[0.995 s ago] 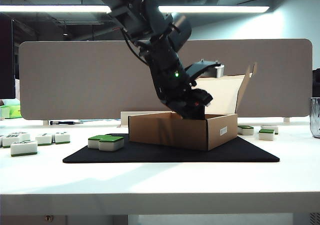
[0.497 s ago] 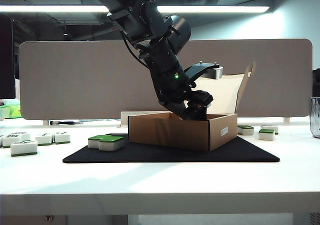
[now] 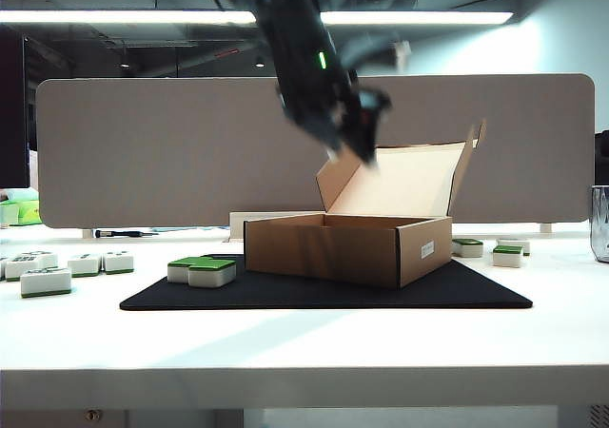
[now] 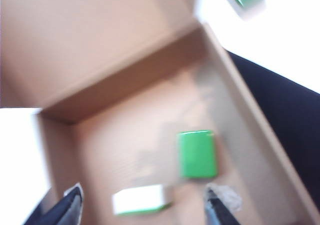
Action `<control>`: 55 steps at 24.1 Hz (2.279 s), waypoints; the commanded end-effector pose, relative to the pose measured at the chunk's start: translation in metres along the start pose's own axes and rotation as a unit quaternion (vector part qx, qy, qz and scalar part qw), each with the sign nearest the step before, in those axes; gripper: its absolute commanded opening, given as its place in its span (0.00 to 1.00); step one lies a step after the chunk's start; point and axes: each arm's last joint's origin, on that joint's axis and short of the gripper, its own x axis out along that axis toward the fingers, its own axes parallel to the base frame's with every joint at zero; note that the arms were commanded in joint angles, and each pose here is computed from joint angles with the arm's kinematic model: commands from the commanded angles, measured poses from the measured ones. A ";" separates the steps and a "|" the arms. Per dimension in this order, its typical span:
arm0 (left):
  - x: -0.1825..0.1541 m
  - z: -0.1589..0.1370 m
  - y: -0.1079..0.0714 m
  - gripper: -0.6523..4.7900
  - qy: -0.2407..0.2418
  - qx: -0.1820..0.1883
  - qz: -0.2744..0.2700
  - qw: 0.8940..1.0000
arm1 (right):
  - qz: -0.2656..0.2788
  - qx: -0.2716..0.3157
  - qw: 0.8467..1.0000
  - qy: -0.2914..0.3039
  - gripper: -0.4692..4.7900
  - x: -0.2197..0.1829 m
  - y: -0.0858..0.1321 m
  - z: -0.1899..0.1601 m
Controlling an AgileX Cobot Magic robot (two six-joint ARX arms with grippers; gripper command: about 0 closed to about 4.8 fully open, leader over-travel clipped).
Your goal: Pick up four mahjong tiles and put them into the paper box.
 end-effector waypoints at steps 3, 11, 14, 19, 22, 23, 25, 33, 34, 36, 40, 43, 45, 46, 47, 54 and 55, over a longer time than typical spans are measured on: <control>-0.043 -0.008 0.022 0.69 0.101 -0.101 0.047 0.989 | 0.002 -0.011 1.000 -0.011 0.09 -0.002 0.002 0.001; -0.046 -0.052 0.044 0.69 0.247 -0.240 0.050 0.938 | 0.002 -0.011 1.000 -0.010 0.09 -0.002 0.002 0.001; -0.043 -0.064 0.053 0.74 0.271 -0.265 0.045 0.924 | 0.002 -0.011 1.000 -0.011 0.09 -0.002 0.002 0.001; -0.024 -0.078 0.056 1.00 0.290 -0.281 0.012 0.915 | 0.002 -0.011 1.000 -0.011 0.09 -0.002 0.002 0.001; -0.005 -0.088 0.053 1.00 0.314 -0.276 0.008 0.908 | 0.002 -0.011 1.000 -0.011 0.09 -0.002 0.002 0.001; -0.001 -0.091 0.052 1.00 0.319 -0.277 0.007 0.906 | 0.002 -0.011 1.000 -0.011 0.09 -0.002 0.002 0.001; 0.007 -0.097 0.052 1.00 0.328 -0.277 0.005 0.903 | 0.002 -0.011 1.000 -0.011 0.09 -0.002 0.002 0.001; 0.024 -0.113 0.056 1.00 0.347 -0.286 0.005 0.893 | 0.002 -0.011 1.000 -0.011 0.09 -0.002 0.002 0.001; 0.027 -0.116 0.059 1.00 0.348 -0.290 0.007 0.891 | 0.002 -0.011 1.000 -0.011 0.09 -0.002 0.002 0.001; 0.030 -0.119 0.061 1.00 0.349 -0.293 0.009 0.890 | 0.002 -0.011 1.000 -0.011 0.09 -0.002 0.002 0.001; 0.035 -0.122 0.061 0.96 0.348 -0.296 0.007 0.890 | 0.001 -0.012 1.000 -0.011 0.09 -0.002 0.002 0.001; 0.037 -0.122 0.062 0.81 0.342 -0.297 0.009 0.891 | 0.001 -0.021 1.000 -0.020 0.09 -0.002 0.002 0.003; 0.037 -0.122 0.062 0.69 0.342 -0.297 0.009 0.892 | 0.001 -0.024 0.999 -0.023 0.09 -0.002 0.002 0.004; 0.037 -0.122 0.062 0.64 0.343 -0.297 0.009 0.891 | 0.001 -0.027 0.999 -0.025 0.09 -0.002 0.002 0.004; 0.037 -0.122 0.062 0.61 0.343 -0.297 0.009 0.891 | 0.001 -0.027 0.999 -0.026 0.09 -0.002 0.002 0.005; 0.009 -0.097 0.070 0.61 0.352 -0.321 -0.037 0.879 | 0.001 -0.028 0.999 -0.026 0.09 -0.002 0.002 0.005; 0.004 -0.088 0.073 0.61 0.336 -0.331 -0.042 0.881 | 0.001 -0.028 0.999 -0.026 0.09 -0.002 0.002 0.005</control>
